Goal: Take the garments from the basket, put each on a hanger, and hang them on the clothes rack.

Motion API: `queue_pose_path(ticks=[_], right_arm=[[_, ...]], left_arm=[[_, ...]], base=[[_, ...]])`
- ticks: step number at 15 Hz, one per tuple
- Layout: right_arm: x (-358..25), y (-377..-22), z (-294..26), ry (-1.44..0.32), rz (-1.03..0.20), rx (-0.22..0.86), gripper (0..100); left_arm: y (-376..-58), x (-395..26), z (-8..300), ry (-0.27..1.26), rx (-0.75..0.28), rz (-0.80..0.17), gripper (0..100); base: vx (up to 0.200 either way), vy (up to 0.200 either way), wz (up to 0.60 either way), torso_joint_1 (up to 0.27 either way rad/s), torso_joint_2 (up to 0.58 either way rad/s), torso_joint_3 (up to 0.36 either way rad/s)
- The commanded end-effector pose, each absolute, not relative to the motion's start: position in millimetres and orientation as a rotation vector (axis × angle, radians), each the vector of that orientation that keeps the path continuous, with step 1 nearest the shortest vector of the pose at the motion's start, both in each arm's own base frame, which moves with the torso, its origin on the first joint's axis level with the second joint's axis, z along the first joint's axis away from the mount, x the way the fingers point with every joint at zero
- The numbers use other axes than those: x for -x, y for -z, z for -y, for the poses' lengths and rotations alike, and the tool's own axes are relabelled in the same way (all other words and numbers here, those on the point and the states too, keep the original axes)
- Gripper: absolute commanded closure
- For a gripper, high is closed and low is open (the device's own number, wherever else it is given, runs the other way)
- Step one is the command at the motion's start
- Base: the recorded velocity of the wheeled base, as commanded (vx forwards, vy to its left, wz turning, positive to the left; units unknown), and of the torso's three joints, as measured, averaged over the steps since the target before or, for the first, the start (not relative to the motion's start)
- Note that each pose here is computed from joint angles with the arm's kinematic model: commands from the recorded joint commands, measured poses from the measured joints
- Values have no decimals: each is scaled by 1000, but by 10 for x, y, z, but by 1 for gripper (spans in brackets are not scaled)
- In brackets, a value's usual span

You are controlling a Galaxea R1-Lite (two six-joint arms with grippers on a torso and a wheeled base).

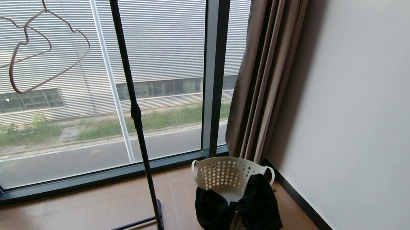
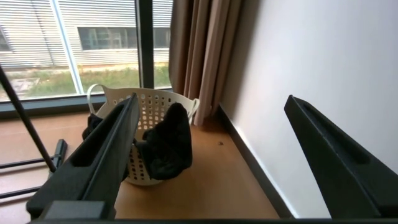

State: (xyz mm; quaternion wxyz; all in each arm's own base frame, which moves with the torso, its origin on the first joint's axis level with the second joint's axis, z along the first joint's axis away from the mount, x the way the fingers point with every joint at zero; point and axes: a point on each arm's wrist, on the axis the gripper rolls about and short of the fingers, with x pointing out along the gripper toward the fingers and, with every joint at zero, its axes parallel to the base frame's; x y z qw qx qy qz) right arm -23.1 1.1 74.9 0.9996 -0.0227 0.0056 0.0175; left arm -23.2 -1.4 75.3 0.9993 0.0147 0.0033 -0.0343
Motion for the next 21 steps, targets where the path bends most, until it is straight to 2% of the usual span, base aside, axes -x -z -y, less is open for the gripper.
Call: queue_pose_path(ticks=[1, 21], right_arm=[[231, -748, -11, -36, -11, 46, 0], [229, -751, -10, -28, -6, 26, 0]], left_arm=[[-755, 232, 14, 69, -32, -7, 0], [-755, 232, 14, 71, -26, -7, 0]], base=[[0, 0, 0, 0, 0, 0], [0, 0, 0, 2, 2, -180]])
